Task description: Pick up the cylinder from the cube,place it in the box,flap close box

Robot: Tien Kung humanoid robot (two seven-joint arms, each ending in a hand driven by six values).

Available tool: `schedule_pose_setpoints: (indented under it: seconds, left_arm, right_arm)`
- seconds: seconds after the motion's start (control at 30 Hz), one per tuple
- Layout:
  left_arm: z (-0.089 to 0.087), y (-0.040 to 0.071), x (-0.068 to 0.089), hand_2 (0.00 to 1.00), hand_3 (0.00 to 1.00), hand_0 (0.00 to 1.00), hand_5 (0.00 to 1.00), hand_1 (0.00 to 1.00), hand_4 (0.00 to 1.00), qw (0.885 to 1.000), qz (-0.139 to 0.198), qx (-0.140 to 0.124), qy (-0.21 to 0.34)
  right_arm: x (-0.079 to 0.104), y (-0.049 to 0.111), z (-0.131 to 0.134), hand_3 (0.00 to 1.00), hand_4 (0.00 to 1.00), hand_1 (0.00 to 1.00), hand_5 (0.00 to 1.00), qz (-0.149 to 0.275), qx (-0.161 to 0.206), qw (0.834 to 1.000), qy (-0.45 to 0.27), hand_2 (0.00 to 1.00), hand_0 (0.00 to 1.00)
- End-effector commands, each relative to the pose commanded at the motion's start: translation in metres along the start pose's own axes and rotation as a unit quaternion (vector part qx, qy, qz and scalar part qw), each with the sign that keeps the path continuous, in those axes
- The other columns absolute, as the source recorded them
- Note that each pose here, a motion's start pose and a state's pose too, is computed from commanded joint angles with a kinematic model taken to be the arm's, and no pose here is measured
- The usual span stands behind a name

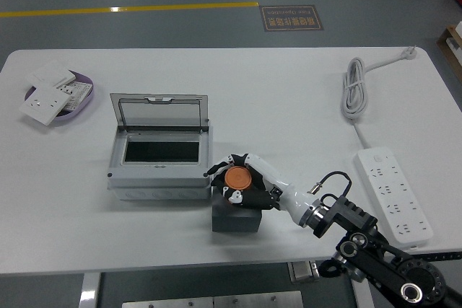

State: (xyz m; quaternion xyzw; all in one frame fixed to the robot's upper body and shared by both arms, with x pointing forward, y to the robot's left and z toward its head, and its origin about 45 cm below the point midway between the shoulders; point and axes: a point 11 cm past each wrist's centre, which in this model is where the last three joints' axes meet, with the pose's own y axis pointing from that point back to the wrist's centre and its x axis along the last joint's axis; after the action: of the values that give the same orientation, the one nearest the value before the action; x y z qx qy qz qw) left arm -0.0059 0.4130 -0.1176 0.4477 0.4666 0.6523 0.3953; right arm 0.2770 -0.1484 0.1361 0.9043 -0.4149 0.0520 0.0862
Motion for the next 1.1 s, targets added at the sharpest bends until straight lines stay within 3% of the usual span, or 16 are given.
schedule_pose_setpoints:
  seconds: [0.13,0.17,0.3,0.33,0.53,0.57,0.6,0.8,1.1]
  left_arm:
    - [0.000,0.000,0.000,0.854,0.951,0.923,0.002,0.852,0.002,1.000,0.000,0.000,0.000]
    - [0.000,0.000,0.000,0.854,0.951,0.923,0.002,0.852,0.002,1.000,0.000,0.000,0.000]
    - [0.000,0.000,0.000,0.854,0.951,0.923,0.002,0.852,0.002,1.000,0.001,-0.001,0.001]
    - [0.000,0.000,0.000,0.854,0.951,0.923,0.002,0.852,0.002,1.000,0.001,-0.002,0.001]
    - [-0.001,0.000,0.000,0.854,0.951,0.923,0.002,0.852,0.002,1.000,0.001,-0.001,0.002]
    - [-0.001,0.000,0.001,0.854,0.951,0.923,0.002,0.852,0.002,1.000,0.002,-0.001,0.003]
    - [-0.001,0.000,0.001,0.854,0.951,0.923,0.002,0.852,0.002,1.000,0.002,0.000,0.003]
    - [-0.005,0.000,0.002,0.854,0.951,0.923,0.002,0.852,0.002,1.000,0.004,0.006,0.006]
    - [-0.004,0.001,0.007,0.854,0.951,0.923,0.002,0.852,0.002,1.000,0.009,0.007,0.008]
  right_arm:
    - [0.000,0.000,0.000,0.532,0.002,0.525,0.002,0.002,0.000,1.000,-0.002,0.483,0.589]
    - [0.000,0.000,0.000,0.503,0.002,0.503,0.002,0.003,-0.001,1.000,-0.003,0.460,0.520]
    - [0.001,0.000,-0.001,0.503,0.002,0.503,0.002,0.006,0.003,1.000,-0.006,0.460,0.520]
    - [0.002,-0.001,-0.002,0.456,0.002,0.471,0.002,0.007,0.005,1.000,-0.006,0.435,0.479]
    - [0.012,-0.007,-0.017,0.456,0.002,0.471,0.002,0.019,0.025,0.999,0.007,0.435,0.479]
    - [0.014,-0.009,-0.021,0.375,0.002,0.444,0.002,0.021,0.028,0.999,0.015,0.430,0.419]
    - [0.016,-0.011,-0.023,0.375,0.002,0.444,0.002,0.022,0.030,0.999,0.021,0.430,0.419]
    - [0.010,-0.037,-0.052,0.352,0.002,0.452,0.002,0.012,0.056,0.996,0.063,0.435,0.428]
    - [-0.040,-0.089,-0.088,0.307,0.002,0.410,0.002,-0.032,0.070,0.988,0.134,0.422,0.393]
